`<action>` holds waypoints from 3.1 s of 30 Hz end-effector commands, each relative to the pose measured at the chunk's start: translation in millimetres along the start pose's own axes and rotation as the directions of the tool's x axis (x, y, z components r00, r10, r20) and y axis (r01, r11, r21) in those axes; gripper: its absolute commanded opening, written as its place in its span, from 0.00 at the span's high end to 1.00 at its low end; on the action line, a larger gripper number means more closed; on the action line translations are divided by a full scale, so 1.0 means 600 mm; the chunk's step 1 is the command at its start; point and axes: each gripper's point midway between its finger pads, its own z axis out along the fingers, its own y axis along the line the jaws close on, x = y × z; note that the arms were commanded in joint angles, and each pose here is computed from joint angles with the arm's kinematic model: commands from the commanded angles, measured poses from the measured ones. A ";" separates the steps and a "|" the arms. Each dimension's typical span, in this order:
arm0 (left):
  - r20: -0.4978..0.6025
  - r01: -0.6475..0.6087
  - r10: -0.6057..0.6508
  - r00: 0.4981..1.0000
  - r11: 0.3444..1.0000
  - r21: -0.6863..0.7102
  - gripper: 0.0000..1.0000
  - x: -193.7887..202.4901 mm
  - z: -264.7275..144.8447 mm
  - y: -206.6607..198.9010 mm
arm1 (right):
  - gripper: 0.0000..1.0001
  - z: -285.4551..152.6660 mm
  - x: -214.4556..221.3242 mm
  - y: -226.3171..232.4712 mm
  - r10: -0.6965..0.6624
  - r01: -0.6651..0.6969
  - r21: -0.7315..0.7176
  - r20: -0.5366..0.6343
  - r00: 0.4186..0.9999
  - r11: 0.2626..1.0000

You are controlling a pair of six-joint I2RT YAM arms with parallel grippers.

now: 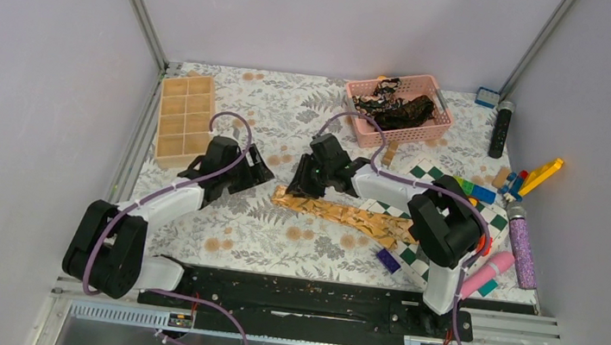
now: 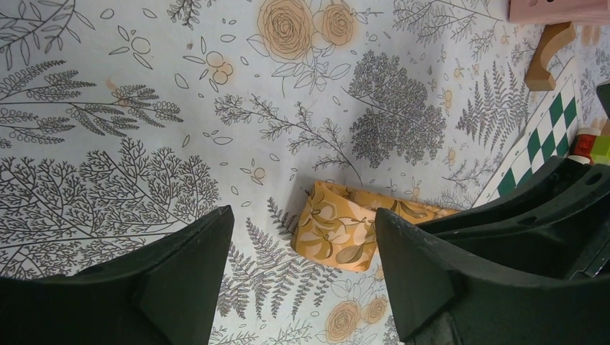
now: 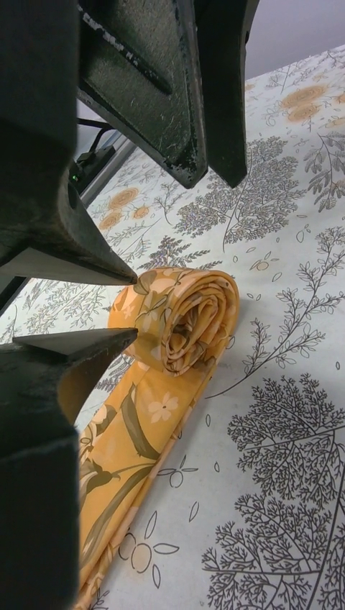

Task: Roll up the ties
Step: Roll the tie at the center of the board.

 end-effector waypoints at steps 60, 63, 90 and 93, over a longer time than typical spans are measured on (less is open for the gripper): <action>-0.149 -0.053 0.095 0.984 0.962 0.267 0.57 0.118 0.059 -0.049 | 0.71 0.023 -0.015 -0.077 0.016 -0.017 0.173 0.007 1.000 0.985; -0.133 -0.059 0.099 0.986 0.960 0.273 0.58 0.109 0.057 -0.056 | 0.68 0.014 -0.021 -0.067 0.001 -0.003 0.155 0.014 1.000 0.988; -0.063 -0.330 0.328 0.943 0.944 -0.024 0.64 0.048 0.033 -0.049 | 0.37 -0.233 -0.071 -0.075 -0.194 0.128 0.218 0.320 0.927 0.968; -0.063 -0.369 0.365 0.929 0.927 -0.070 0.65 0.042 0.030 -0.051 | 0.36 -0.241 -0.066 -0.084 -0.197 0.125 0.230 0.324 0.925 0.965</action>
